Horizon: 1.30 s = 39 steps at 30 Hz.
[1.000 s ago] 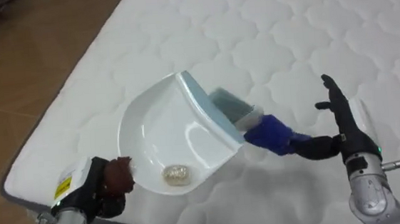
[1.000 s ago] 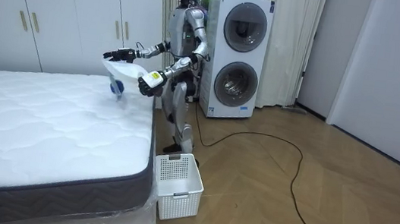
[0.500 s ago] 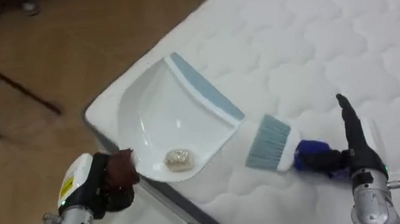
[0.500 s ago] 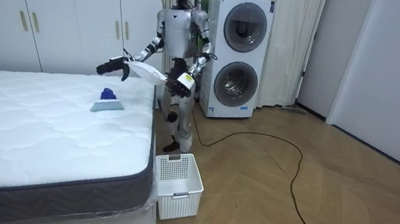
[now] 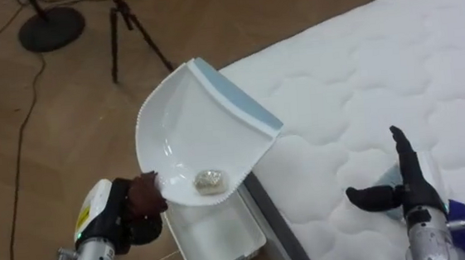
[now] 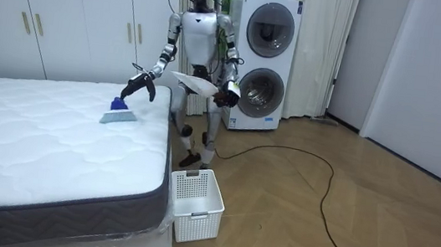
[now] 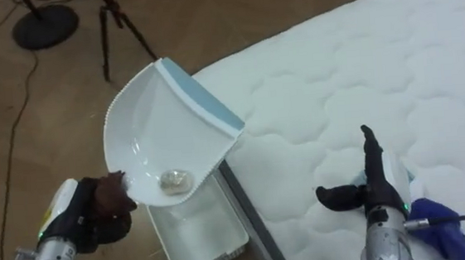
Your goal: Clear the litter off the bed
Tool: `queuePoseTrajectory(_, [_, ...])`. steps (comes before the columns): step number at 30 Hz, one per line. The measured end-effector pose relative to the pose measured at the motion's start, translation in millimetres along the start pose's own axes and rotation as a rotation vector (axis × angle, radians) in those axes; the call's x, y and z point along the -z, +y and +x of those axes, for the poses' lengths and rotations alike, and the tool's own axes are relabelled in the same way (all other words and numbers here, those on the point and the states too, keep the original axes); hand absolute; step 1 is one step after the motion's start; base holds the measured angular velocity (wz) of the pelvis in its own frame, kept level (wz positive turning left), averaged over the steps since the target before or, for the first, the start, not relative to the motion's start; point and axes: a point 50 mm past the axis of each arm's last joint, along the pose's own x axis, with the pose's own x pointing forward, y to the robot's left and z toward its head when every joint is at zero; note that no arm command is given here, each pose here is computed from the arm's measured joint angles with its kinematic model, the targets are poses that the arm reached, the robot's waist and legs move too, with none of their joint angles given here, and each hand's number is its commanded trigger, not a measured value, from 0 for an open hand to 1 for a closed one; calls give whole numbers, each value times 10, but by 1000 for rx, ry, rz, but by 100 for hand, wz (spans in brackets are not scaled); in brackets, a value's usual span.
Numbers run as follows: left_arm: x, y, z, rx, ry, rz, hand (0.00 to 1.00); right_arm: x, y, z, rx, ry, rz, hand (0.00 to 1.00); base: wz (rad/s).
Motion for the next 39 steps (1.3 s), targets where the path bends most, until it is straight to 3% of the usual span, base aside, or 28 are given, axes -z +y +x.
queuePoseTrajectory(10, [0,30,-1,-19,-12,40,100,-28,-11,21,20,-4,26,0,45])
queuePoseTrajectory(19, [41,37,-9,2,-8,55,100,98,12,-34,44,41,11,0,101])
queuePoseTrajectory(26, [139,-2,-6,17,32,66,100,96,3,-27,45,37,9,0,35])
queuePoseTrajectory(39, [131,68,355,14,61,217,100,192,1,43,24,73,-45,0,15])
